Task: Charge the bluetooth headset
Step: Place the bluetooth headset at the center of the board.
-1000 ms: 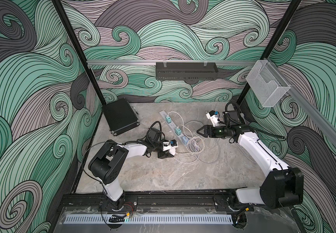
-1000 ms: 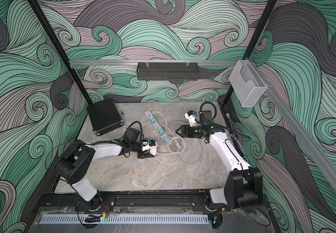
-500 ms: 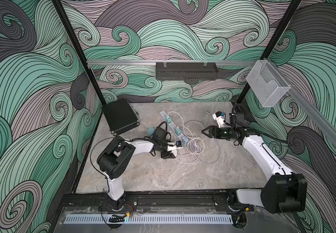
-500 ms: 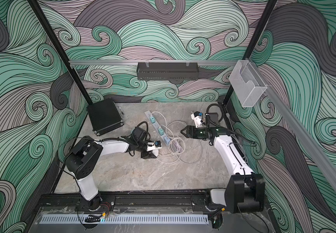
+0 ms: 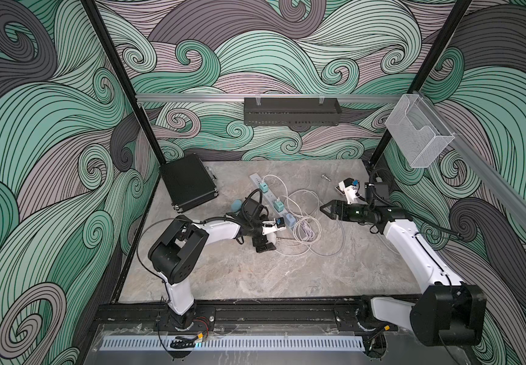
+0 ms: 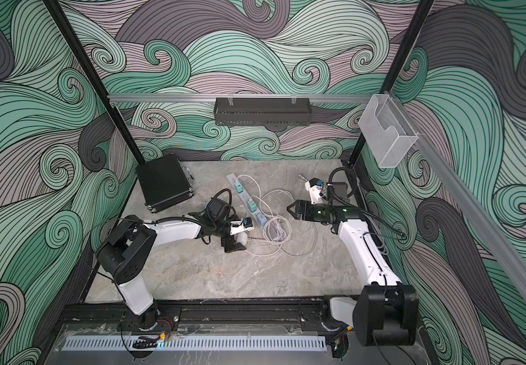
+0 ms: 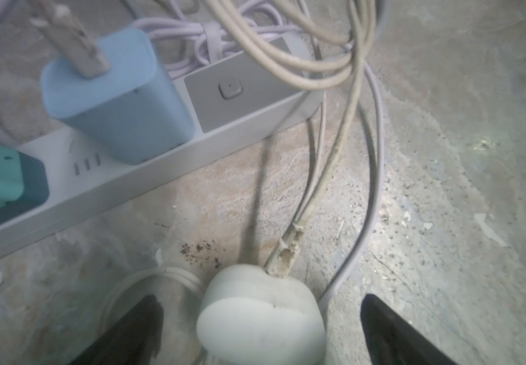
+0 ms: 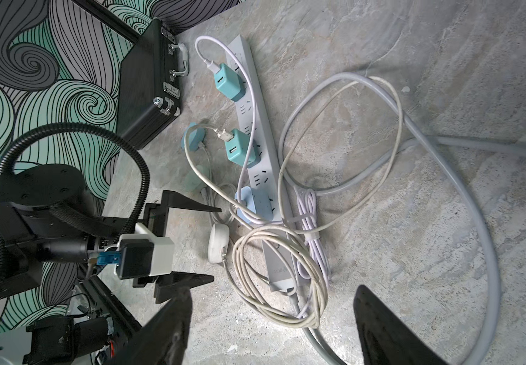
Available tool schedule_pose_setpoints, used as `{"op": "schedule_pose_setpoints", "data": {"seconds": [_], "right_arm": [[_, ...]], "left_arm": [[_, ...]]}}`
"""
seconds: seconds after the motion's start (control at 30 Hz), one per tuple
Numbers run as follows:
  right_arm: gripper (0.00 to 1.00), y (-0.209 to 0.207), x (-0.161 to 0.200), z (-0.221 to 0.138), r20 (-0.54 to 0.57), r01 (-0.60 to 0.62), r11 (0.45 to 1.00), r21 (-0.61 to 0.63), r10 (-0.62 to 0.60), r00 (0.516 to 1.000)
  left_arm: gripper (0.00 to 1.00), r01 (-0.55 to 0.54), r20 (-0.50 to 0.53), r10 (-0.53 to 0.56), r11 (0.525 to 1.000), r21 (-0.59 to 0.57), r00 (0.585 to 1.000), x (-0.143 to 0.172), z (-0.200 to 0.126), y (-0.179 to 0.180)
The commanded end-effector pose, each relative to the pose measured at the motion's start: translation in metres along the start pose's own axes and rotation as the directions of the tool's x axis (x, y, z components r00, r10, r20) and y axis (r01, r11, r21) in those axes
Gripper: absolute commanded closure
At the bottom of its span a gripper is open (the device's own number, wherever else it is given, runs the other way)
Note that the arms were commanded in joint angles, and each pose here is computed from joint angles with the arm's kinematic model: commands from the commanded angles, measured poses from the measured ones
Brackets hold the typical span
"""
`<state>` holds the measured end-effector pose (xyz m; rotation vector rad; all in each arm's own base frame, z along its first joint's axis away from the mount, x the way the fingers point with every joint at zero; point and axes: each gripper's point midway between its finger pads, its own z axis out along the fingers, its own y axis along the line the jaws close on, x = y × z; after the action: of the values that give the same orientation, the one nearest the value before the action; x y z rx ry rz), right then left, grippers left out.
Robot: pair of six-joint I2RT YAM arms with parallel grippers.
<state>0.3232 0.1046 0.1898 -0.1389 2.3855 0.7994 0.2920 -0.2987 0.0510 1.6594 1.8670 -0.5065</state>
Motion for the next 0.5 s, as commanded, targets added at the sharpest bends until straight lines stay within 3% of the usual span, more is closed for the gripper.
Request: {"op": "schedule_pose_setpoints", "data": {"seconds": [0.0,0.17,0.27,0.37,0.47], "right_arm": [[0.20,-0.001,-0.010,-0.008,0.058,0.029,0.999,0.023,-0.030,0.998],[0.20,-0.017,-0.020,-0.015,0.127,0.044,0.993,0.110,-0.058,0.990],[0.19,-0.031,-0.030,-0.021,0.216,0.082,0.975,0.206,-0.127,0.968],[0.19,-0.057,-0.037,-0.027,0.278,0.088,0.932,0.352,-0.194,0.941],[0.16,-0.096,-0.034,-0.033,0.290,0.045,0.843,0.536,-0.234,0.928]], "left_arm": [[0.01,0.006,0.034,-0.004,0.999,-0.050,0.999,-0.009,-0.029,0.004],[0.01,0.064,0.097,-0.049,0.985,-0.160,0.994,-0.012,-0.078,0.008],[0.01,0.178,0.172,-0.126,0.926,-0.332,0.977,-0.013,-0.120,0.031],[0.01,0.331,0.265,-0.220,0.787,-0.521,0.939,0.002,-0.161,0.065],[0.03,0.471,0.337,-0.328,0.632,-0.616,0.882,0.032,-0.192,0.102]]}}
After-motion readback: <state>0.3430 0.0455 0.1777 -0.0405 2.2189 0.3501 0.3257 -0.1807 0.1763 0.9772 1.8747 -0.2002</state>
